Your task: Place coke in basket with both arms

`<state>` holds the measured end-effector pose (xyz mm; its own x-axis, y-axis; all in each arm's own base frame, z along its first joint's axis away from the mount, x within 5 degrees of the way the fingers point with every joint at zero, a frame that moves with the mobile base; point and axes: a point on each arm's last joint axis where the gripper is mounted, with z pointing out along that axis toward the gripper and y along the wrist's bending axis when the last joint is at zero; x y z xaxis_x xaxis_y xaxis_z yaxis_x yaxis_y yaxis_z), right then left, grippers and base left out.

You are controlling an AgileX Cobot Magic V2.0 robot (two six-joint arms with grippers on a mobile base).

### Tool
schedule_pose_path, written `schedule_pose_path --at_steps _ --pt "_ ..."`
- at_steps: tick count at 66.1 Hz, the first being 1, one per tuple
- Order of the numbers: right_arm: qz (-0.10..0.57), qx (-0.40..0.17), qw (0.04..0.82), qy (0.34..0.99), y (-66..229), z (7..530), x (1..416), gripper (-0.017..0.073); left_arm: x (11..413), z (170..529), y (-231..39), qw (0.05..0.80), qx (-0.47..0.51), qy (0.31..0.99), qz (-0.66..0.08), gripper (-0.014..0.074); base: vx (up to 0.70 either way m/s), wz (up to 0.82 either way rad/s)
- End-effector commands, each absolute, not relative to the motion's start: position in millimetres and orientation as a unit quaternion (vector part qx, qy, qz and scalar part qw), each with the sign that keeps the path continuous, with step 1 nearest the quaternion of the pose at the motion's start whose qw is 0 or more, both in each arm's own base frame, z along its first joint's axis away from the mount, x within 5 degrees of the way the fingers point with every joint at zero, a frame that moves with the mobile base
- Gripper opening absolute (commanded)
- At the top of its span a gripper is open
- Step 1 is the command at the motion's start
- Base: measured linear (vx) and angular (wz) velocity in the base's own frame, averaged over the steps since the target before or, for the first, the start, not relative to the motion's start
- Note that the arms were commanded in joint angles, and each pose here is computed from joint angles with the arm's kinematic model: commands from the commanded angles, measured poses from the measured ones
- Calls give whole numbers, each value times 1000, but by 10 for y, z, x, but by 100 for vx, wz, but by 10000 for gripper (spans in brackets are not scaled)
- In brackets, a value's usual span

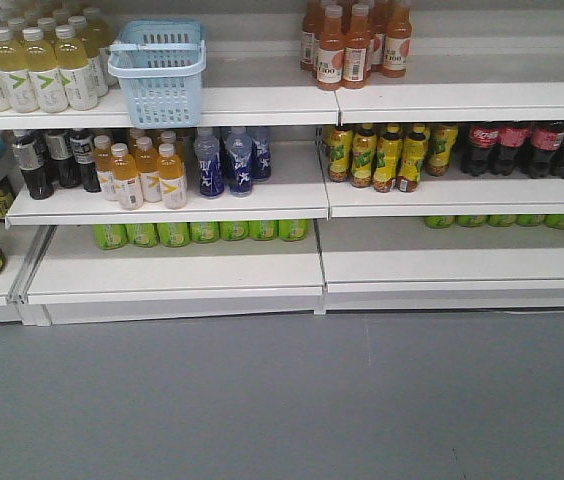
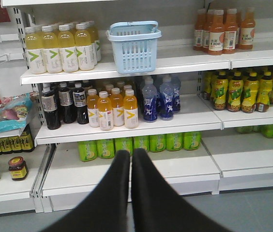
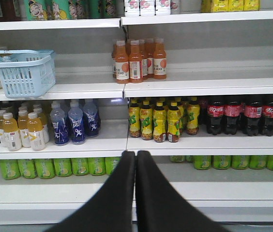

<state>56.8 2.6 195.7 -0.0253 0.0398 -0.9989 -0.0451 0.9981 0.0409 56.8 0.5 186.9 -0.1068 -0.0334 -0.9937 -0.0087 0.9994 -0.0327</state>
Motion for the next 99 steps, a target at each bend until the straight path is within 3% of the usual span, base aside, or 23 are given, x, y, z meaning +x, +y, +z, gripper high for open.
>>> schedule_pose_path --at_steps 1,99 --pt "25 -5 728 685 24 2001 558 -10 558 1949 1 702 -17 712 -17 -6 12 3" --pt "25 -5 728 685 24 2001 558 -10 558 1949 1 702 -17 712 -17 -6 16 4"
